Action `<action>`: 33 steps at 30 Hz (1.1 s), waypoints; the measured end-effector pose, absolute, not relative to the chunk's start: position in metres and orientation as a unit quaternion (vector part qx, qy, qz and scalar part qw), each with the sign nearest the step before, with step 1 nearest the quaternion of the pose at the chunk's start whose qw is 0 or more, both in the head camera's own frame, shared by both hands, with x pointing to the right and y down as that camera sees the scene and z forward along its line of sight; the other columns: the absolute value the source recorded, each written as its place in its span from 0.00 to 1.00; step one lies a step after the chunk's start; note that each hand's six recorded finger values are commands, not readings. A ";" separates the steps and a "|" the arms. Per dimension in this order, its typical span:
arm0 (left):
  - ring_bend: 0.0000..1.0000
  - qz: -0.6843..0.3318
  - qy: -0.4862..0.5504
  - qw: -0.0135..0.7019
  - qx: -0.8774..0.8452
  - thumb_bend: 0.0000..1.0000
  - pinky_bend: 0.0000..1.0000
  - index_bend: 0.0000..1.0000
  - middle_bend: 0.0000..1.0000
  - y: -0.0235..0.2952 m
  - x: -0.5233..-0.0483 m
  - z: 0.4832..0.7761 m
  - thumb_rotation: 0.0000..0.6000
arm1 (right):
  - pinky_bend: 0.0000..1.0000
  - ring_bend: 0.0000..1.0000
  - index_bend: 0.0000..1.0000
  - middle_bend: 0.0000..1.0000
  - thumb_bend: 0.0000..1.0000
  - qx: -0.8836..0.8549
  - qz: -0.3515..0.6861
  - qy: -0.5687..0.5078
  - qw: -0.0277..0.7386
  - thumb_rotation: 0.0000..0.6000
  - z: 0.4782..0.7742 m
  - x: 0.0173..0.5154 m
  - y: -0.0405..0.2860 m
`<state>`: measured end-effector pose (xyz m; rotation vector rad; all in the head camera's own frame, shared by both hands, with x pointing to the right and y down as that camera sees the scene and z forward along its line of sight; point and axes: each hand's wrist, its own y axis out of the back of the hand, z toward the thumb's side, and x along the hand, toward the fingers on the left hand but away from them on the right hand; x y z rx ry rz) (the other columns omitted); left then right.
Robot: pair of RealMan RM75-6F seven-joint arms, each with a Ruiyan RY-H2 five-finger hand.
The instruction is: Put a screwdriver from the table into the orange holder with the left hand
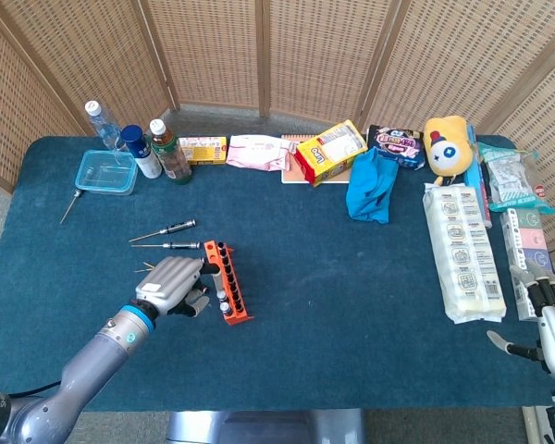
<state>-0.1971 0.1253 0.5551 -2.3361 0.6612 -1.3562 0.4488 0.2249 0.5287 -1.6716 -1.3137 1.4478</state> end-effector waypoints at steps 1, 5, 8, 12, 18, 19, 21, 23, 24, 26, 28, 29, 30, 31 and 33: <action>1.00 -0.476 0.237 0.180 -0.827 0.41 0.96 0.44 1.00 0.124 -0.196 0.553 1.00 | 0.01 0.06 0.13 0.04 0.09 -0.624 0.540 -0.490 0.281 1.00 0.529 0.449 0.225; 1.00 -0.465 0.247 0.184 -0.830 0.41 0.96 0.44 1.00 0.121 -0.196 0.547 1.00 | 0.01 0.06 0.13 0.04 0.09 -0.624 0.541 -0.489 0.281 1.00 0.529 0.448 0.225; 1.00 -0.460 0.249 0.184 -0.832 0.41 0.96 0.44 1.00 0.121 -0.196 0.547 1.00 | 0.01 0.06 0.13 0.04 0.09 -0.624 0.541 -0.489 0.281 1.00 0.529 0.448 0.225; 1.00 -0.453 0.252 0.185 -0.835 0.41 0.96 0.44 1.00 0.121 -0.193 0.549 1.00 | 0.01 0.06 0.13 0.04 0.09 -0.624 0.541 -0.489 0.281 1.00 0.529 0.448 0.225; 1.00 -0.456 0.241 0.193 -0.835 0.41 0.96 0.44 1.00 0.126 -0.188 0.558 1.00 | 0.01 0.06 0.13 0.04 0.09 -0.624 0.540 -0.490 0.280 1.00 0.529 0.449 0.225; 1.00 -0.456 0.240 0.194 -0.835 0.41 0.96 0.44 1.00 0.127 -0.186 0.560 1.00 | 0.01 0.06 0.13 0.04 0.09 -0.624 0.540 -0.490 0.280 1.00 0.529 0.449 0.225; 1.00 -0.460 0.237 0.198 -0.833 0.41 0.96 0.44 1.00 0.129 -0.184 0.563 1.00 | 0.01 0.06 0.13 0.04 0.09 -0.624 0.539 -0.491 0.280 1.00 0.528 0.449 0.225; 1.00 -0.464 0.236 0.200 -0.830 0.41 0.96 0.44 1.00 0.130 -0.183 0.566 1.00 | 0.01 0.06 0.13 0.04 0.09 -0.624 0.539 -0.492 0.280 1.00 0.528 0.449 0.225; 1.00 -0.465 0.236 0.200 -0.829 0.41 0.96 0.44 1.00 0.131 -0.183 0.567 1.00 | 0.01 0.06 0.13 0.04 0.09 -0.624 0.539 -0.492 0.280 1.00 0.528 0.450 0.225; 1.00 -0.470 0.237 0.200 -0.827 0.41 0.96 0.44 1.00 0.131 -0.183 0.570 1.00 | 0.01 0.06 0.13 0.04 0.09 -0.625 0.539 -0.492 0.279 1.00 0.528 0.449 0.225; 1.00 -0.473 0.238 0.198 -0.825 0.41 0.96 0.44 1.00 0.131 -0.184 0.572 1.00 | 0.01 0.06 0.13 0.04 0.09 -0.625 0.539 -0.492 0.279 1.00 0.528 0.449 0.225; 1.00 -0.473 0.239 0.198 -0.825 0.41 0.96 0.44 1.00 0.131 -0.184 0.573 1.00 | 0.01 0.06 0.13 0.04 0.09 -0.624 0.539 -0.492 0.279 1.00 0.528 0.450 0.225; 1.00 -0.474 0.240 0.197 -0.824 0.41 0.96 0.44 1.00 0.130 -0.184 0.573 1.00 | 0.01 0.06 0.13 0.04 0.09 -0.624 0.539 -0.492 0.279 1.00 0.528 0.450 0.225; 1.00 -0.474 0.241 0.197 -0.824 0.41 0.96 0.44 1.00 0.130 -0.184 0.572 1.00 | 0.01 0.06 0.13 0.04 0.09 -0.624 0.539 -0.493 0.279 1.00 0.528 0.450 0.225; 1.00 -0.473 0.243 0.198 -0.823 0.41 0.96 0.44 1.00 0.129 -0.185 0.571 1.00 | 0.01 0.06 0.13 0.04 0.09 -0.624 0.539 -0.493 0.279 1.00 0.528 0.450 0.225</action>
